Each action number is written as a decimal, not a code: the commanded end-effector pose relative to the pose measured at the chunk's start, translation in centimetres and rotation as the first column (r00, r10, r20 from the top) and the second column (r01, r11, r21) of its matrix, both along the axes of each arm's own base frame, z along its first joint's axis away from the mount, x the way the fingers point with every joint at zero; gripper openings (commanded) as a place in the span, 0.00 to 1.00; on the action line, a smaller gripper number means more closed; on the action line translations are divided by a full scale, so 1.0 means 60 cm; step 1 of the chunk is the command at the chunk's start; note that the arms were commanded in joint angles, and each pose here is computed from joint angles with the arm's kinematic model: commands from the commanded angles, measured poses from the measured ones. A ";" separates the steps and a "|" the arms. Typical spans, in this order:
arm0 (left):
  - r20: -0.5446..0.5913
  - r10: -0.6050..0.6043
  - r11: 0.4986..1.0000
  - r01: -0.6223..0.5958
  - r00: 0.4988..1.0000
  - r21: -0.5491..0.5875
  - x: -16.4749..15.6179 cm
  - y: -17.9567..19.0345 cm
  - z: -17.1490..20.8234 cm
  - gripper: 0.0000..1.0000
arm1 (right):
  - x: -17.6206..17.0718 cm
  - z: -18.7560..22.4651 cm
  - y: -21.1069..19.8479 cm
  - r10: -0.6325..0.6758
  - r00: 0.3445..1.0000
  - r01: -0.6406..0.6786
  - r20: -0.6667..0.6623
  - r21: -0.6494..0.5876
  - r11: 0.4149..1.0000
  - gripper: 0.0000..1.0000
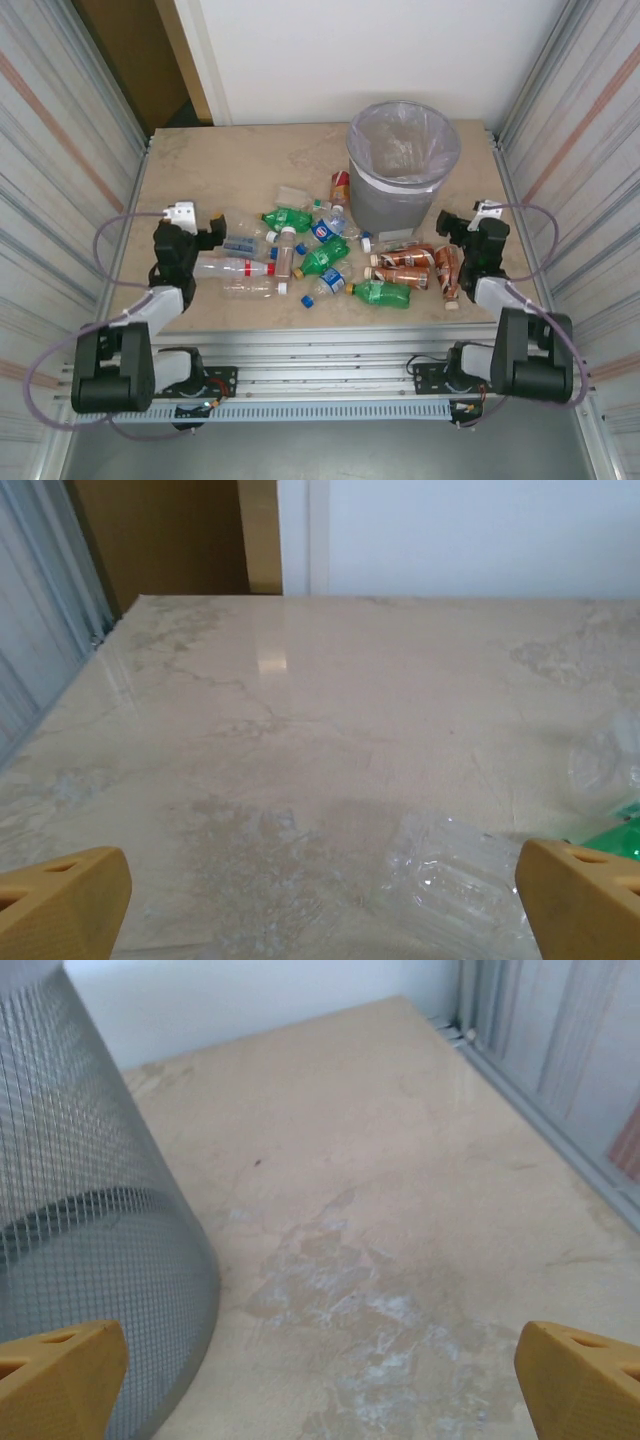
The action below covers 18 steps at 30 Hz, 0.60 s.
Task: Put the plastic bottles in the bin
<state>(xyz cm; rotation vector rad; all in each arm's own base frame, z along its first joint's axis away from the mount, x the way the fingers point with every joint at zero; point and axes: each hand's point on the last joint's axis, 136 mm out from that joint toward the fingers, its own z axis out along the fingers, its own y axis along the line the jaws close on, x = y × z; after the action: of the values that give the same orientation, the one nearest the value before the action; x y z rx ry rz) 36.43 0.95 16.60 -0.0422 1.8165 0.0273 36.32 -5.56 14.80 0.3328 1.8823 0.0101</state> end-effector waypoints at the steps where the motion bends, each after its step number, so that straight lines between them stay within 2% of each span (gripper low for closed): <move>1: -0.034 0.090 0.995 -0.091 0.995 -0.043 -0.030 0.023 0.002 0.99 | -0.024 0.018 -0.018 -0.094 0.995 0.096 -0.040 0.054 0.994 0.98; 5: -0.036 0.150 0.982 -0.153 0.988 -0.111 -0.068 0.034 0.017 0.99 | -0.067 0.018 -0.042 -0.223 0.960 0.241 -0.171 0.093 0.966 0.98; 8: -0.048 0.184 0.965 -0.189 0.982 -0.180 -0.096 0.038 0.025 0.99 | -0.100 0.034 -0.046 -0.264 0.936 0.295 -0.234 0.107 0.950 0.98; 13: -0.047 0.186 0.941 -0.192 0.981 -0.278 -0.121 0.031 0.042 0.99 | -0.153 0.021 -0.032 -0.256 0.896 0.322 -0.363 0.133 0.937 0.98; 18: -0.066 0.163 0.930 -0.176 0.984 -0.323 -0.127 0.021 0.052 0.99 | -0.189 0.001 -0.014 -0.208 0.861 0.307 -0.464 0.148 0.940 0.98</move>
<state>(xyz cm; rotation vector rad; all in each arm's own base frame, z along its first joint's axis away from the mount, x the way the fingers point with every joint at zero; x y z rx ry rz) 29.20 2.42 19.49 -0.3850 1.8099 -0.1009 27.58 -7.03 16.19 0.7395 2.1577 -0.0537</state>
